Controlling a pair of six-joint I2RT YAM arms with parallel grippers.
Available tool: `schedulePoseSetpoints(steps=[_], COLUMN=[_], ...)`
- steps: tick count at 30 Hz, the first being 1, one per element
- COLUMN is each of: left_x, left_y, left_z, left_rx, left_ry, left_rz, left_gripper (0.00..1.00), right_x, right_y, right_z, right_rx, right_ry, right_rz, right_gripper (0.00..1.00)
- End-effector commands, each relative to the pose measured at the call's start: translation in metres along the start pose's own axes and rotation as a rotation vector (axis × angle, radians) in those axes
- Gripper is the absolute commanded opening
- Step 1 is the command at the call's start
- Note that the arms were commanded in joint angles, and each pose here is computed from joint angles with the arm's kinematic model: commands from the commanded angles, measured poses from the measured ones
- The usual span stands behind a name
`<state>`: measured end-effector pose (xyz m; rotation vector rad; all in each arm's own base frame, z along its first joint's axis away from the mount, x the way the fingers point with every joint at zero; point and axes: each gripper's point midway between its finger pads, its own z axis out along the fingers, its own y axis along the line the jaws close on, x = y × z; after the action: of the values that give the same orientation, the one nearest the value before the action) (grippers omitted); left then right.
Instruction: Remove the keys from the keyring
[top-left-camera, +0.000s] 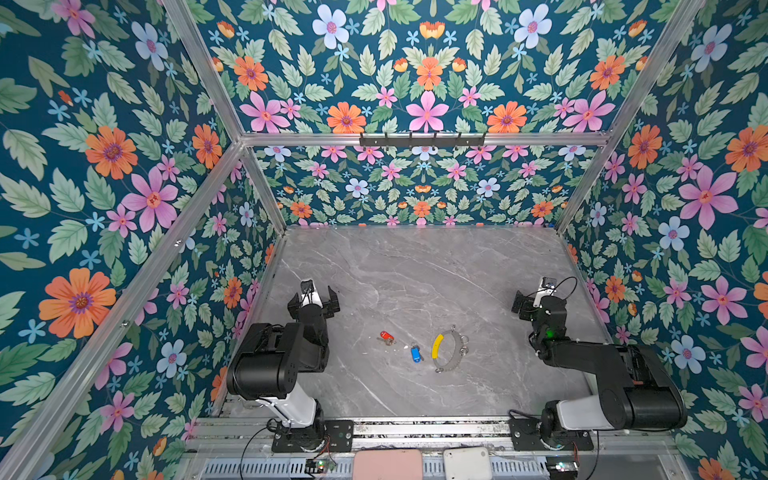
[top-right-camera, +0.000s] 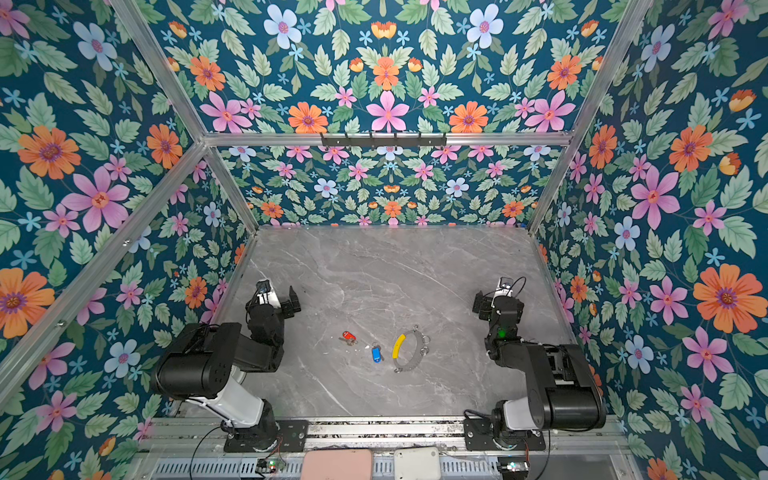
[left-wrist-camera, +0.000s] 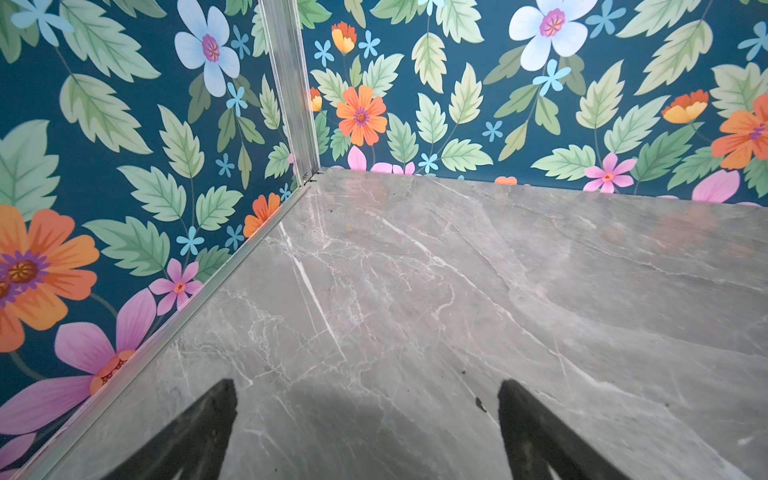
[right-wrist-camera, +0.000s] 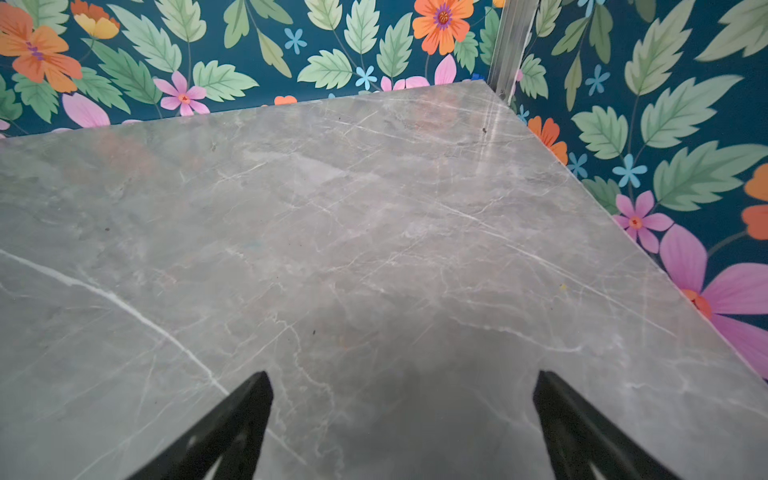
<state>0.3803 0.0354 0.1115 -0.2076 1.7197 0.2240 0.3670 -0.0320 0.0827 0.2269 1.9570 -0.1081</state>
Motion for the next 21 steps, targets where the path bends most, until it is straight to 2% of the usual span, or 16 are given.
schedulePoseSetpoints(steps=[1, 21], left_x=[-0.0055, -0.0063], left_y=[0.0007, 0.001], left_z=[-0.0001, 0.0005], left_rx=[-0.003, -0.006], left_ry=[-0.022, -0.023], left_rz=[-0.005, -0.003], left_gripper=[1.0, 1.0], right_x=[-0.0148, -0.0165], right_y=[0.0052, 0.005], right_z=[-0.0013, -0.0013], right_rx=[-0.03, -0.03], right_ry=[-0.054, -0.068], right_rz=[0.023, 0.02], right_gripper=[0.99, 0.99])
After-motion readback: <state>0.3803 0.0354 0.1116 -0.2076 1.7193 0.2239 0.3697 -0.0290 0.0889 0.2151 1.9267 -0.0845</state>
